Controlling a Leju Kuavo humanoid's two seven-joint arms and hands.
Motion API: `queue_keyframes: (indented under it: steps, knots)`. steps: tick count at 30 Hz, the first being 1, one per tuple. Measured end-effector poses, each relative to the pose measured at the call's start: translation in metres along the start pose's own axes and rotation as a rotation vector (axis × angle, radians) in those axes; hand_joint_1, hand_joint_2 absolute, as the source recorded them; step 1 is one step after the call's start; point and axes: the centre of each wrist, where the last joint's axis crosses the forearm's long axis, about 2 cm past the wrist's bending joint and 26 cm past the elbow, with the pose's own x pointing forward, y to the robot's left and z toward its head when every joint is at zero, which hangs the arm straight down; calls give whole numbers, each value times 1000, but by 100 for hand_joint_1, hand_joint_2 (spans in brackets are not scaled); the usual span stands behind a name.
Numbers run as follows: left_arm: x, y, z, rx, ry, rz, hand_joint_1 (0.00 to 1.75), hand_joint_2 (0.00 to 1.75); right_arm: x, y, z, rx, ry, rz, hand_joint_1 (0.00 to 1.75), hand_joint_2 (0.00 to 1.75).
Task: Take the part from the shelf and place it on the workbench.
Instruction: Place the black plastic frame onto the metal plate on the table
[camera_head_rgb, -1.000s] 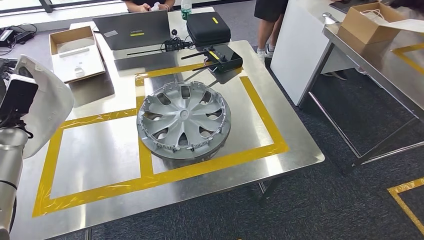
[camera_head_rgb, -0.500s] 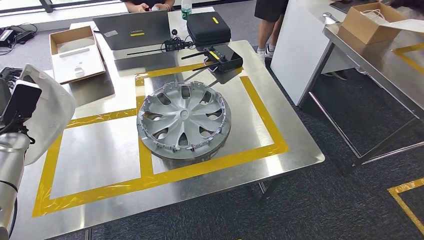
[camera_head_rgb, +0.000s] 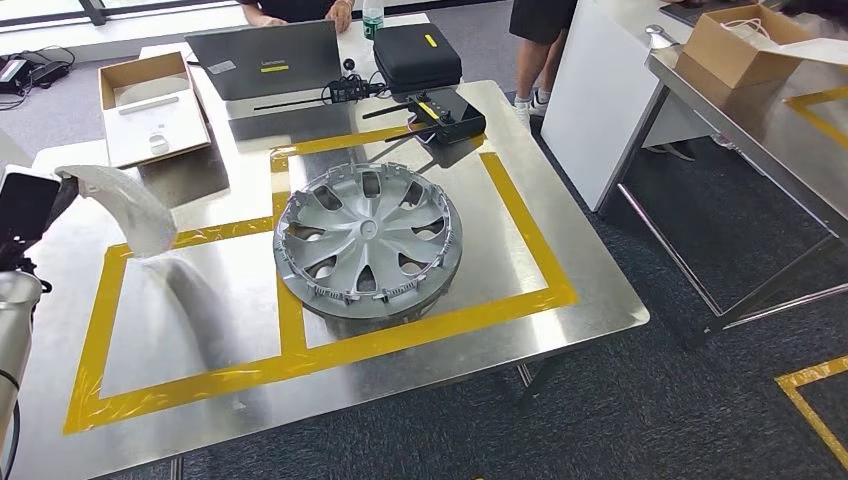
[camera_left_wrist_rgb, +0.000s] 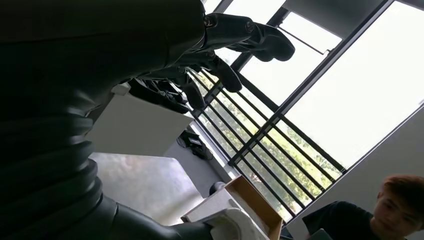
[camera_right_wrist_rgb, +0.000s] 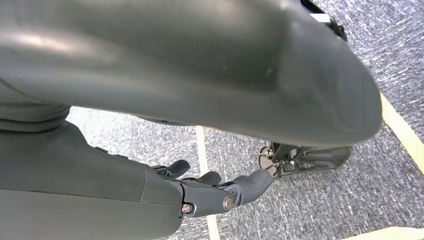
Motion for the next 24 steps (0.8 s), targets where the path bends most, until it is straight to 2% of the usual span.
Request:
queue_keyframes:
  steps: [4, 24]
  knots:
    - [-1, 0, 1, 2, -3, -2, 0, 0, 0, 0, 0, -2, 2, 0, 0, 0]
    - [10, -11, -2, 13, -14, 6, 0, 0, 1, 0, 0, -8, 0, -3, 0, 0]
